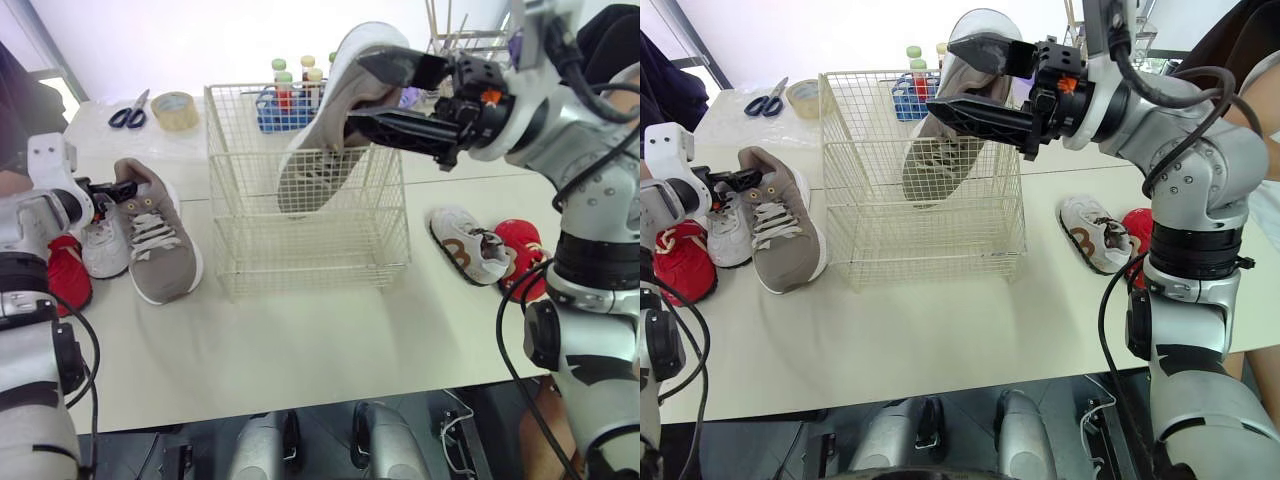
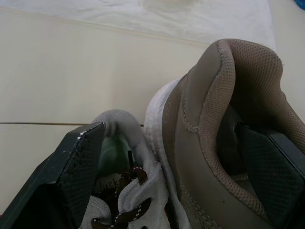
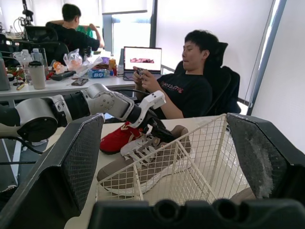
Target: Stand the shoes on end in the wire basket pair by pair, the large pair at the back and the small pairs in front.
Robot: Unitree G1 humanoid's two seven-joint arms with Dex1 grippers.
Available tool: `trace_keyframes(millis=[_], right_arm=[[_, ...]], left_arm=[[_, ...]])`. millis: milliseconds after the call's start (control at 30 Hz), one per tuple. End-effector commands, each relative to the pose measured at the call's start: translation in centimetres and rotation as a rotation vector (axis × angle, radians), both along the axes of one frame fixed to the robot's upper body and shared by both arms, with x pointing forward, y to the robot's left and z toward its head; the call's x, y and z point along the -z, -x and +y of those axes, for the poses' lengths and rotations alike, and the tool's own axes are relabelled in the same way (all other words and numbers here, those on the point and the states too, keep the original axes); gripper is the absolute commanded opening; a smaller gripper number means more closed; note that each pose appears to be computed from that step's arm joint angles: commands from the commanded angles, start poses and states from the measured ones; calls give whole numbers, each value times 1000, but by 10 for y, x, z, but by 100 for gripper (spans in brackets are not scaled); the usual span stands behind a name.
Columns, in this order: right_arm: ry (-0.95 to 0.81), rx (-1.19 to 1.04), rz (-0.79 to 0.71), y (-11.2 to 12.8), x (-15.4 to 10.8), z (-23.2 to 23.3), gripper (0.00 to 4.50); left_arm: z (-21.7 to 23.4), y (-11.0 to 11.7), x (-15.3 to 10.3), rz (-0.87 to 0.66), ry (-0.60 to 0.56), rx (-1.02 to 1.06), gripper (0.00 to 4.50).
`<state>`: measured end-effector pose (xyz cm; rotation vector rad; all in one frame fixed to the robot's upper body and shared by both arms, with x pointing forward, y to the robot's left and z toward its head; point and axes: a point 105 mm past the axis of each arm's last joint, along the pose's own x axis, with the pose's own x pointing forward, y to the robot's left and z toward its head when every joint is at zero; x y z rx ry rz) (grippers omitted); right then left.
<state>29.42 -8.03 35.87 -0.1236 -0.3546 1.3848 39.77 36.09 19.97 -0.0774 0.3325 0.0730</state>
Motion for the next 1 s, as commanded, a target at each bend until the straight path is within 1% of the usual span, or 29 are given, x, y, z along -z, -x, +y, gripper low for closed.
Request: trace_keyframes(millis=[33,67,100,133,200,233,300,333,400,500,600,667,767,833,867,900,967,1000], right_arm=[[-15,7,-71,8,-14,-3,443],[-17,10,-71,8,-14,-3,443],[-19,12,-72,8,-13,-4,448],[-19,14,-72,8,-13,-4,450],[-20,17,-74,8,-13,-4,450],[-20,20,-77,7,-13,-4,450],[-19,28,-81,7,-14,-4,450],[-20,31,-83,6,-14,-4,450],[-22,34,-85,6,-14,-4,450],[-24,38,-86,6,-14,-5,450],[-27,46,-87,6,-14,-5,450],[-28,51,-86,5,-12,-6,450],[-26,56,-84,5,-11,-6,450],[-26,57,-82,4,-11,-6,450],[-26,57,-82,4,-11,-6,450],[-25,57,-79,4,-10,-6,450],[-20,61,-68,3,-9,-7,450],[-16,63,-63,3,-8,-8,450]], left_arm=[[6,-1,0,11,-32,-9,450],[6,-3,1,13,-34,-7,450],[5,-4,2,17,-43,-1,424],[4,-6,3,20,-51,6,393],[0,-10,4,26,-70,28,317],[-2,-12,3,26,-72,35,257],[-4,-15,2,22,-76,43,161],[-5,-16,0,18,-76,46,102],[-6,-18,-3,12,-76,49,7],[-6,-19,-7,3,-80,52,3],[-6,-22,-33,-78,-101,42,3],[-9,-23,-68,-208,-80,31,3],[-19,-18,-123,-416,-63,18,3],[-29,-10,-153,-542,-47,12,3],[-32,-6,-163,-591,-47,7,3],[-37,0,-178,-654,-40,3,3],[-49,22,-223,-862,-40,-9,3],[-54,30,-237,-929,-23,-3,3]])
